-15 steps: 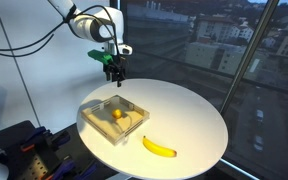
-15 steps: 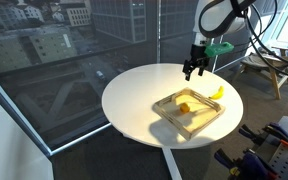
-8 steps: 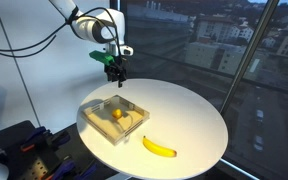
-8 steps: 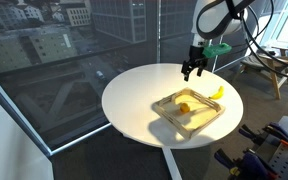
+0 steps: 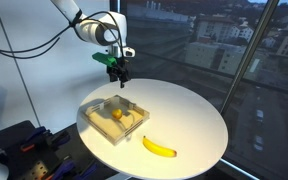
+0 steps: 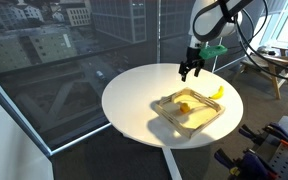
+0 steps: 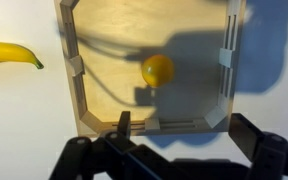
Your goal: Remove the yellow fruit from the crate and put it on the table
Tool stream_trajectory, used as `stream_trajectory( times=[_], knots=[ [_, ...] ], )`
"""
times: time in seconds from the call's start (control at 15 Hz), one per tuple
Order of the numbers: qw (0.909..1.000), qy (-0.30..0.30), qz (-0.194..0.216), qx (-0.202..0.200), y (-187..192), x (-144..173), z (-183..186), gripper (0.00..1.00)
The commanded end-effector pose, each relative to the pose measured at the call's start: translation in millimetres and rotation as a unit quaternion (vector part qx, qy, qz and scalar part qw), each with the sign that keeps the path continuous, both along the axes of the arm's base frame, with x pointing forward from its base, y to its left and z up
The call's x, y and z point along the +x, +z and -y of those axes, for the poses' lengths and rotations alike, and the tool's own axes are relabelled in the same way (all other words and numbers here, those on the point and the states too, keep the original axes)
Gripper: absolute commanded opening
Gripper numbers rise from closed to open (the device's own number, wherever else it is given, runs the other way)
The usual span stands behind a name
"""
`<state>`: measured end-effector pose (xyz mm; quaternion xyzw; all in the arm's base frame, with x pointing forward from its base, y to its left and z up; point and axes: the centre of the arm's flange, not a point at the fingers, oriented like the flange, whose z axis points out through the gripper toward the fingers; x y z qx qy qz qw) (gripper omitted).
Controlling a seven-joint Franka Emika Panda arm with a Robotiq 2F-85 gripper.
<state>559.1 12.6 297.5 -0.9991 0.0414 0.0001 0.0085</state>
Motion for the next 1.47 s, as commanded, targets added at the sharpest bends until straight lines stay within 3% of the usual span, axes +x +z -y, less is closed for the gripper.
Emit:
stream_trajectory(
  times=[0.0,1.4],
  knots=[
    [1.0,-0.004,0.005,-0.006,-7,15,0,1.0],
    [0.9999,0.001,-0.009,-0.013,-66,28,-3,1.0]
  ],
)
